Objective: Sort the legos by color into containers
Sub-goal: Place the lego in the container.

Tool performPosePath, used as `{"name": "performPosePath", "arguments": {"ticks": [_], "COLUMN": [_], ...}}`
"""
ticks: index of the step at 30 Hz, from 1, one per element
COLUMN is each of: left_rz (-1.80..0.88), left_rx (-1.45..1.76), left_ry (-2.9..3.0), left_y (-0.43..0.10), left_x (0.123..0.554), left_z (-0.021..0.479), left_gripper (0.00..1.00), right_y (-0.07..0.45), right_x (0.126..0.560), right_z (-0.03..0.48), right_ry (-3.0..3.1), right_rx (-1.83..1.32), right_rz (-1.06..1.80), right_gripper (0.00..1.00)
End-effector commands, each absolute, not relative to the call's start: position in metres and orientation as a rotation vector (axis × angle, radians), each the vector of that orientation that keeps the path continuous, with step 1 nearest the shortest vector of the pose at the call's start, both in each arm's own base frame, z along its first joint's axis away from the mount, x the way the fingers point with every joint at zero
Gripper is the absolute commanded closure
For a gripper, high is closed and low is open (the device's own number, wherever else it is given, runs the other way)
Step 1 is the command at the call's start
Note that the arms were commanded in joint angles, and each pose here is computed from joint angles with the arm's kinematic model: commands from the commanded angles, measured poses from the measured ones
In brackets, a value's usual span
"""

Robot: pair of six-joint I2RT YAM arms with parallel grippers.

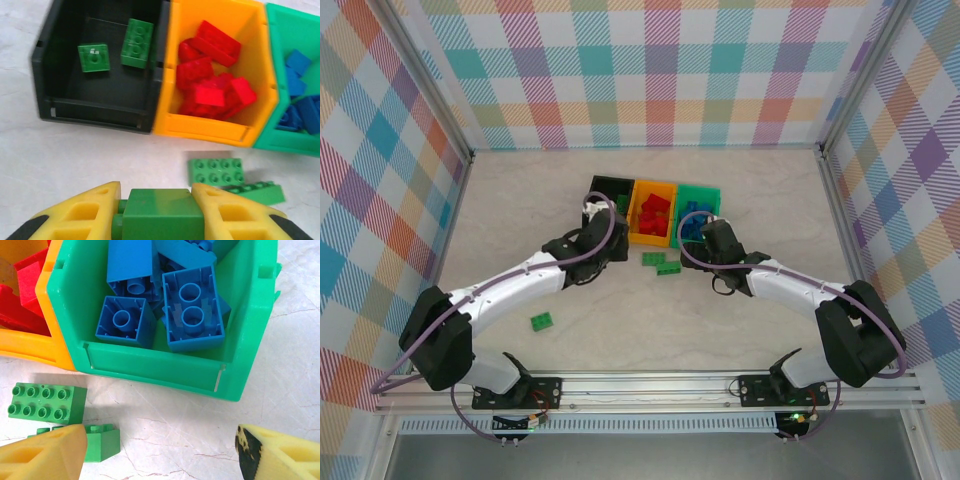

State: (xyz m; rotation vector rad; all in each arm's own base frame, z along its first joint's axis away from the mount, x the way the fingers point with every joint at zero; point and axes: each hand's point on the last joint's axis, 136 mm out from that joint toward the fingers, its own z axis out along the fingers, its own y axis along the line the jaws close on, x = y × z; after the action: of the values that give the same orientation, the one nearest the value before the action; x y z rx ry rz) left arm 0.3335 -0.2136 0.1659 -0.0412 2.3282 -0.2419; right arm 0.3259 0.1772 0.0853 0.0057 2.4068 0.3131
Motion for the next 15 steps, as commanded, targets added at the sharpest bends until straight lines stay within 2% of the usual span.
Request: {"name": "performPosePath", "arguments": {"ticks": [1,5,12,15], "left_rz": [-0.204,-0.204,-0.401,-0.382], "left_rx": [-0.063,-0.104,-0.195,-0.213], "left_ry": [2.302,2.330,2.398,2.399], "left_y": [-0.200,-0.189,-0.187,-0.183], "left_x": [0.347,0.367,0.411,0.431], "left_z": [0.191,0.199,0.192,0.186], "left_gripper": [0.71,0.70,0.70,0.70], "right_y": [0.179,0.179,0.178,0.179], "right_x": [0.325,0.325,0.325,0.324], "right_z": [0.087,0.087,0.087,0.088], "right_ry": [2.408,2.405,2.406,2.404], "right_rx": [0.002,0.002,0.002,0.000], "right_rz": [0.325,0.330,0.327,0.336], "right_gripper": [0.22,0.22,0.22,0.22]}}
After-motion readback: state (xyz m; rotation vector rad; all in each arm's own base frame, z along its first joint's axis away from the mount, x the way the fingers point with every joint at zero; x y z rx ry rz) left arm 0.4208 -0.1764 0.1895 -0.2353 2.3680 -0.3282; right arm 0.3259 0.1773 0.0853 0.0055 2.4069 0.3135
